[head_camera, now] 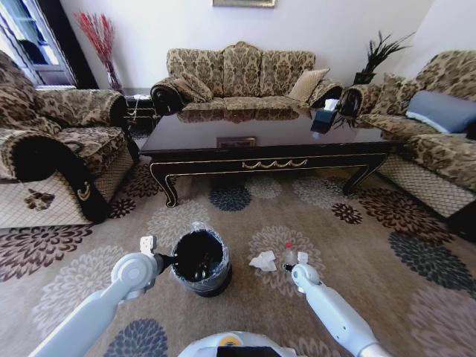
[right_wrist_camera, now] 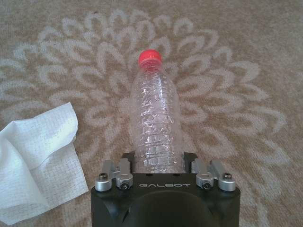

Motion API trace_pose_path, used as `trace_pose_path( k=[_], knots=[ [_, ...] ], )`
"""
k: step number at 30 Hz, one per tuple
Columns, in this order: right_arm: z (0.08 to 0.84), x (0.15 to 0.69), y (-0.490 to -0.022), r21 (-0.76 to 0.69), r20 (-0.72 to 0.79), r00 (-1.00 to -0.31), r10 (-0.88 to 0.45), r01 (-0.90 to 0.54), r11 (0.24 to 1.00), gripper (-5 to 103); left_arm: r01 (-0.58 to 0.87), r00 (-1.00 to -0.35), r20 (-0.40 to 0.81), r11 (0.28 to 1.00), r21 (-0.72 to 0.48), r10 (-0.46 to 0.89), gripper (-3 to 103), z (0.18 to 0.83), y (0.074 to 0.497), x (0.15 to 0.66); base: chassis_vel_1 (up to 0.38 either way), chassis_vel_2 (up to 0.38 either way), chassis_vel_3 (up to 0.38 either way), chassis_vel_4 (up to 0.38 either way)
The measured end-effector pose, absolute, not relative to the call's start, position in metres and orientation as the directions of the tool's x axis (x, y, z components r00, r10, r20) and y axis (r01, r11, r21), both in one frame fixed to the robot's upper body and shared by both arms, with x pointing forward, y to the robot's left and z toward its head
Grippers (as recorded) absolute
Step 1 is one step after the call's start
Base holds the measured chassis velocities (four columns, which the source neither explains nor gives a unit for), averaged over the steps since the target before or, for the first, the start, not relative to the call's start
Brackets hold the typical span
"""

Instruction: Move to the front of the table and pick up the trash from the floor, then place it into the trash bin.

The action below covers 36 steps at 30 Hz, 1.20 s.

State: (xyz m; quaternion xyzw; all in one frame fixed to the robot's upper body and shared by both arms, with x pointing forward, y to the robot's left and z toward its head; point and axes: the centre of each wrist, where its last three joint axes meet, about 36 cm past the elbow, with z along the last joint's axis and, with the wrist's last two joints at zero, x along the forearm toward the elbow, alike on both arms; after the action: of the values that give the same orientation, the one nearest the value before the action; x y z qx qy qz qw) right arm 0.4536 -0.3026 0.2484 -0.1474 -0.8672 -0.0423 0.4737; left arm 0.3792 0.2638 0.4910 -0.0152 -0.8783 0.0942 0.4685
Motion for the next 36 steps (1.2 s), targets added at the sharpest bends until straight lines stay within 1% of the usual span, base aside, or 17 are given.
trace_pose_path(
  k=[2, 3, 4, 7, 10, 18, 23, 26, 27, 28, 30, 31, 32, 33, 34, 36],
  knots=[
    [0.249, 0.452, -0.304, -0.067, 0.832, -0.511, 0.217, 0.295, 0.953, 42, -0.059, -0.559, 0.821, 0.982, -0.18, 0.117, 0, 0.49, 0.263, 0.379, 0.0, 0.0, 0.0, 0.0],
    [0.249, 0.452, -0.304, -0.067, 0.832, -0.511, 0.217, 0.295, 0.953, 42, -0.059, -0.559, 0.821, 0.982, -0.18, 0.117, 0, 0.49, 0.263, 0.379, 0.0, 0.0, 0.0, 0.0],
    [0.25, 0.452, -0.305, -0.068, 0.831, -0.512, 0.218, 0.295, 0.953, 38, -0.058, -0.558, 0.821, 0.982, -0.18, 0.117, 0, 0.49, 0.263, 0.378, 0.0, 0.0, 0.0, 0.0],
    [0.25, 0.451, -0.307, -0.072, 0.829, -0.513, 0.221, 0.295, 0.953, 35, -0.058, -0.557, 0.822, 0.982, -0.179, 0.117, 0, 0.49, 0.262, 0.378, 0.0, 0.0, 0.0, 0.0],
    [0.251, 0.449, -0.309, -0.076, 0.828, -0.514, 0.225, 0.295, 0.953, 27, -0.058, -0.554, 0.824, 0.982, -0.18, 0.118, 0, 0.488, 0.262, 0.376, 0.0, 0.0, 0.0, 0.0],
    [0.253, 0.447, -0.31, -0.074, 0.825, -0.518, 0.224, 0.295, 0.953, 25, -0.054, -0.553, 0.824, 0.982, -0.182, 0.122, 0, 0.488, 0.26, 0.375, 0.0, 0.0, 0.0, 0.0],
    [0.265, 0.444, -0.315, -0.055, 0.808, -0.546, 0.219, 0.301, 0.952, 25, -0.049, -0.55, 0.826, 0.982, -0.181, 0.124, 0, 0.487, 0.258, 0.374, 0.0, 0.0, 0.0, 0.0],
    [0.279, 0.438, -0.32, -0.036, 0.784, -0.584, 0.209, 0.294, 0.955, 25, -0.042, -0.549, 0.826, 0.983, -0.181, 0.129, 0, 0.487, 0.256, 0.374, 0.0, 0.0, 0.0, 0.0],
    [0.288, 0.431, -0.323, -0.027, 0.768, -0.607, 0.202, 0.284, 0.958, 25, -0.035, -0.548, 0.825, 0.982, -0.183, 0.135, 0, 0.486, 0.253, 0.375, 0.0, 0.0, 0.0, 0.0],
    [0.288, 0.431, -0.323, -0.027, 0.768, -0.607, 0.202, 0.284, 0.958, 25, -0.035, -0.548, 0.825, 0.982, -0.183, 0.135, 0, 0.486, 0.253, 0.375, 0.0, 0.0, 0.0, 0.0],
    [0.301, 0.424, -0.325, -0.008, 0.744, -0.642, 0.187, 0.27, 0.963, 25, -0.028, -0.548, 0.824, 0.982, -0.188, 0.142, 0, 0.486, 0.25, 0.375, 0.0, 0.0, 0.0, 0.0],
    [0.307, 0.421, -0.325, 0.003, 0.727, -0.664, 0.176, 0.259, 0.966, 25, -0.025, -0.548, 0.823, 0.981, -0.19, 0.146, 0, 0.486, 0.248, 0.376, 0.0, 0.0, 0.0, 0.0],
    [0.32, 0.415, -0.324, 0.027, 0.688, -0.71, 0.151, 0.233, 0.972, 25, -0.017, -0.549, 0.822, 0.981, -0.193, 0.152, 0, 0.486, 0.246, 0.376, 0.0, 0.0, 0.0, 0.0],
    [0.329, 0.411, -0.322, 0.041, 0.659, -0.741, 0.133, 0.212, 0.976, 25, -0.011, -0.548, 0.822, 0.981, -0.193, 0.155, 0, 0.486, 0.244, 0.377, 0.0, 0.0, 0.0, 0.0],
    [0.329, 0.411, -0.322, 0.041, 0.659, -0.741, 0.133, 0.212, 0.976, 25, -0.011, -0.548, 0.822, 0.981, -0.193, 0.155, 0, 0.486, 0.244, 0.377, 0.0, 0.0, 0.0, 0.0],
    [0.345, 0.405, -0.317, 0.074, 0.61, -0.787, 0.097, 0.179, 0.981, 25, 0.0, -0.547, 0.822, 0.982, -0.19, 0.159, 0, 0.486, 0.241, 0.379, 0.0, 0.0, 0.0, 0.0]
  ],
)
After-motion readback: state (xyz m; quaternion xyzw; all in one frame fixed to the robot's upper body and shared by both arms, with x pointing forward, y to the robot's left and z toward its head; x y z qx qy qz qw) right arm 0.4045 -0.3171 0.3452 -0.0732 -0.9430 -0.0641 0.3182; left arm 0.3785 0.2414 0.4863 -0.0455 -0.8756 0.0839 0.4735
